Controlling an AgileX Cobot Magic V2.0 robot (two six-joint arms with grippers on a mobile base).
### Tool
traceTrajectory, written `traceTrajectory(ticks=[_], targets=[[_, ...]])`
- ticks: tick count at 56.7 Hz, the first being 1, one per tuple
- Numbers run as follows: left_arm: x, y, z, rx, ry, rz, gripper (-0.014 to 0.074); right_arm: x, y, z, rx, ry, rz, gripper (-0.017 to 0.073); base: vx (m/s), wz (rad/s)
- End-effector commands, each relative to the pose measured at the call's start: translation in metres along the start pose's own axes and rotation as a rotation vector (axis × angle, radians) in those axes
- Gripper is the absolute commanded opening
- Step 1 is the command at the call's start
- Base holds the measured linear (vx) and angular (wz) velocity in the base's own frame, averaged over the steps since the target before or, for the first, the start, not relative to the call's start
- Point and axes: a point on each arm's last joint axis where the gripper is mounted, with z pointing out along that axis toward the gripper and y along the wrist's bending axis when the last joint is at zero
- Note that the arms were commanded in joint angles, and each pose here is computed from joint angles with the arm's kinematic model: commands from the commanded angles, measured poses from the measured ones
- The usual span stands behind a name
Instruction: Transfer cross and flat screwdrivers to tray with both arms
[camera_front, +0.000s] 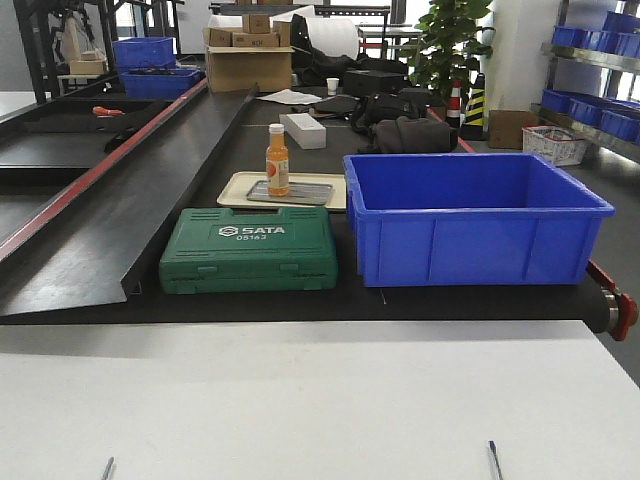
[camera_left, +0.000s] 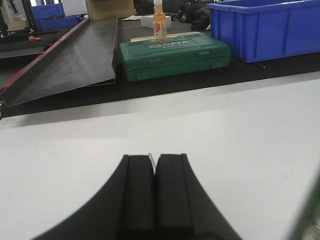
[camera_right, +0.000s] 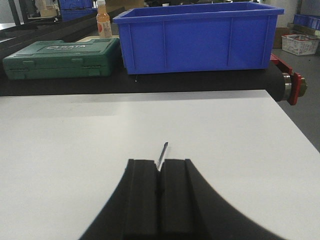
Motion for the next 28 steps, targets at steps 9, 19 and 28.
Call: traceTrajectory(ticks=[9,19,28], targets=[[-0.0175,0.0005,-0.0037,-0.002,-0.122,0.0,0.0003,-0.0054,0.0002,-0.0002,-0.001,-0.082,-0.005,-0.0008,0.0,0.0],[-0.0175,0.0005,-0.0037,-0.002,-0.122,0.0,0.0003,-0.0054,0.0002,-0.0002,-0.001,-0.082,-0.005,-0.0008,0.0,0.0],[-0.0175,0.0005,-0.0037,-0.002,-0.122,0.0,0.0003,-0.0054,0.0002,-0.0002,-0.001,-0.082,-0.005,-0.0008,0.0,0.0]])
